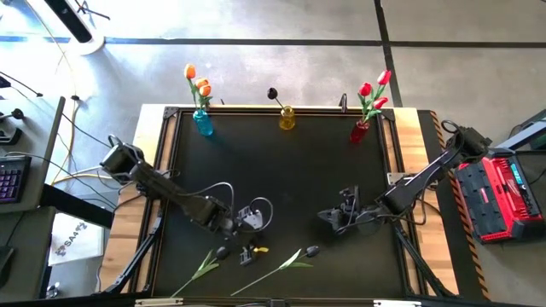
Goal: Sort flowers into vase by color
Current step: Put the right black flower into the yellow vase
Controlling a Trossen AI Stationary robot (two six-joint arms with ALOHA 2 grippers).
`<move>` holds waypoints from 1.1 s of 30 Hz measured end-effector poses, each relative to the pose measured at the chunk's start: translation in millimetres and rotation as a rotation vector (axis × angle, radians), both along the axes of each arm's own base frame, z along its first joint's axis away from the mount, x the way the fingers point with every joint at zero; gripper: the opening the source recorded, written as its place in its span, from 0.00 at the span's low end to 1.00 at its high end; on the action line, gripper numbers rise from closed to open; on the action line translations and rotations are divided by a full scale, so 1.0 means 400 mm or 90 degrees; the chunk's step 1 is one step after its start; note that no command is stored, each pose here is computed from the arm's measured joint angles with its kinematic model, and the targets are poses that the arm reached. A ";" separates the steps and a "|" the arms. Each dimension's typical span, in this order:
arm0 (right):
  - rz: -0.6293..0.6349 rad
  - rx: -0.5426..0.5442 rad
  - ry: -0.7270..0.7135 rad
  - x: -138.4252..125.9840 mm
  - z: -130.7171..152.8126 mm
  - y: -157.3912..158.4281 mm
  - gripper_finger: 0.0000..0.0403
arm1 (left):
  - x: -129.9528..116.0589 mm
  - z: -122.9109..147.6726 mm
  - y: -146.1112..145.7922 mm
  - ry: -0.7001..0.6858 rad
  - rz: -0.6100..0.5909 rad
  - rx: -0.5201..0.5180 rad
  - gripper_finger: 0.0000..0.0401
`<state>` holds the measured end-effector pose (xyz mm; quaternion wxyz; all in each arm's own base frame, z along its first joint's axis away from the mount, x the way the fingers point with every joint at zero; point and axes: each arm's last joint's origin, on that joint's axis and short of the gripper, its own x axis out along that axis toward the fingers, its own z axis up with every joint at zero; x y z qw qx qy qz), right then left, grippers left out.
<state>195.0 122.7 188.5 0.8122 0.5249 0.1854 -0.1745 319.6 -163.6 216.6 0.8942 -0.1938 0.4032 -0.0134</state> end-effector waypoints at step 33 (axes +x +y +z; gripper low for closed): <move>0.007 -0.018 0.024 -0.006 -0.008 -0.002 0.16 | 0.066 -0.082 -0.014 -0.044 -0.082 0.021 0.40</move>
